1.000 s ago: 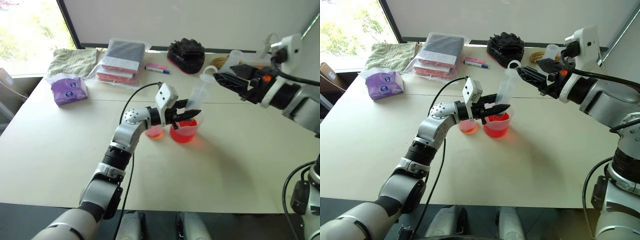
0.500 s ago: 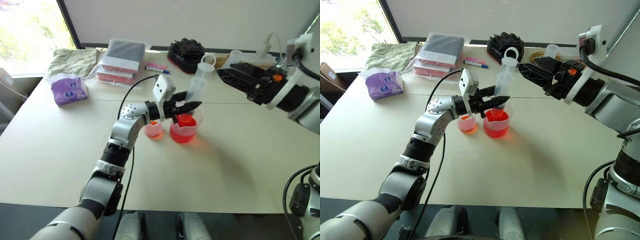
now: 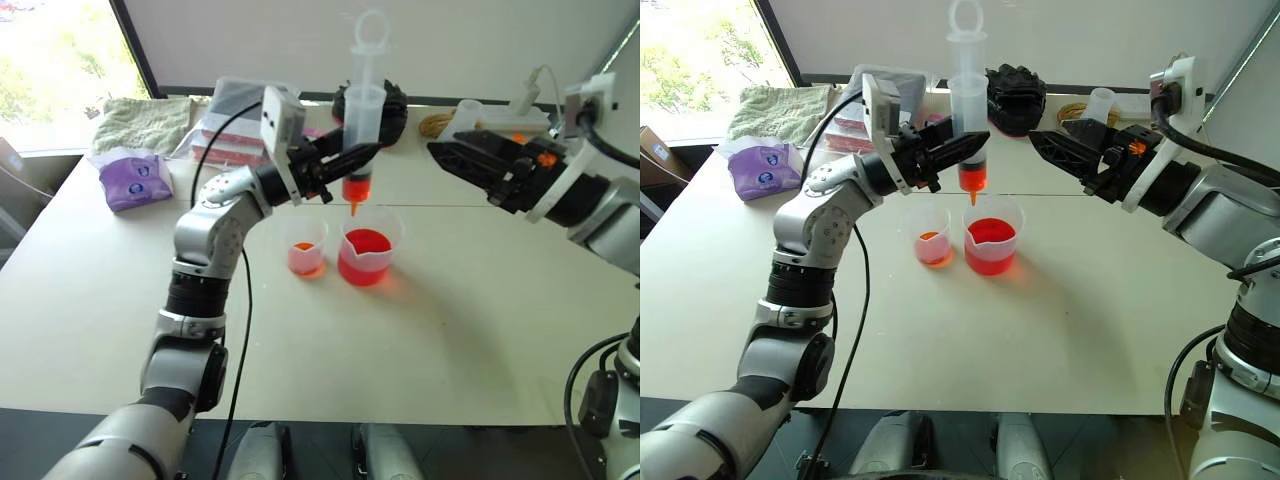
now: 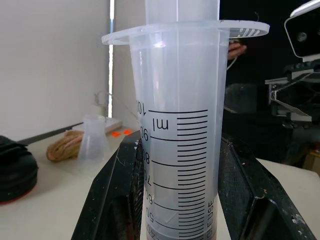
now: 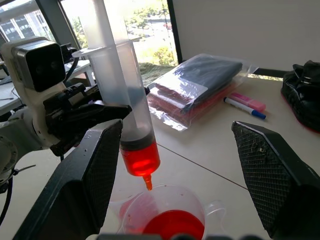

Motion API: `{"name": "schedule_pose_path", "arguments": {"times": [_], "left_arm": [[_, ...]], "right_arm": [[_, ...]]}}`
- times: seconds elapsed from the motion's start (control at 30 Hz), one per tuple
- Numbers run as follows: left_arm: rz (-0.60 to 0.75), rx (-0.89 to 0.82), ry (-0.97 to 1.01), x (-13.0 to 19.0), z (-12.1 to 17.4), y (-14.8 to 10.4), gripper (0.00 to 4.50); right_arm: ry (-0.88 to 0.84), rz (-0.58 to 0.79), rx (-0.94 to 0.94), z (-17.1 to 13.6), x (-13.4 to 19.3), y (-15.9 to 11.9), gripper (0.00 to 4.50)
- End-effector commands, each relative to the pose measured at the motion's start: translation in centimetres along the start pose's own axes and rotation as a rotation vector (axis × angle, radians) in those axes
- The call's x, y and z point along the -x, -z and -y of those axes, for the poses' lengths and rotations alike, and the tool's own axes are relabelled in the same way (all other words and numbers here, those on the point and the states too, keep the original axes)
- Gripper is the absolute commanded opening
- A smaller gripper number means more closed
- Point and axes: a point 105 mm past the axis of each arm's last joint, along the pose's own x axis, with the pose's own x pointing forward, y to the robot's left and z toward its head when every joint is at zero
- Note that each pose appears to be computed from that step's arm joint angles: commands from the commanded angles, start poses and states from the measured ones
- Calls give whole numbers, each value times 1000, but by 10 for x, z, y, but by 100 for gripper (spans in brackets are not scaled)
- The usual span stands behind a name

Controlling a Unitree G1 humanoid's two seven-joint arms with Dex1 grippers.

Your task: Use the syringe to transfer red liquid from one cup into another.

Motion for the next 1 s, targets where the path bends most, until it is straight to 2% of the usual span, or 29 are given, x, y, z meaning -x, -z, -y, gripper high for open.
{"name": "schedule_pose_path", "arguments": {"times": [0.03,0.2,0.33,0.47,0.7,0.83,1.0], "left_arm": [[67,-65,-3,6,3,-33,148],[9,-87,-27,26,2,-27,148],[-51,-123,-53,39,1,-6,148],[-59,-114,-71,43,-1,12,148],[-33,-134,-102,45,-3,25,148],[-45,-143,-114,47,-6,32,148],[-59,-166,-119,50,-7,39,148]], "right_arm": [[-28,44,14,-6,0,-11,362],[-71,35,-6,-11,-11,-6,362],[-100,49,-16,-16,-20,-7,362],[-128,53,-8,-22,-27,-8,362],[-174,77,13,-36,-34,-20,362],[-211,146,-81,-45,-44,-35,362],[-200,134,-97,-55,-59,-30,362]]}}
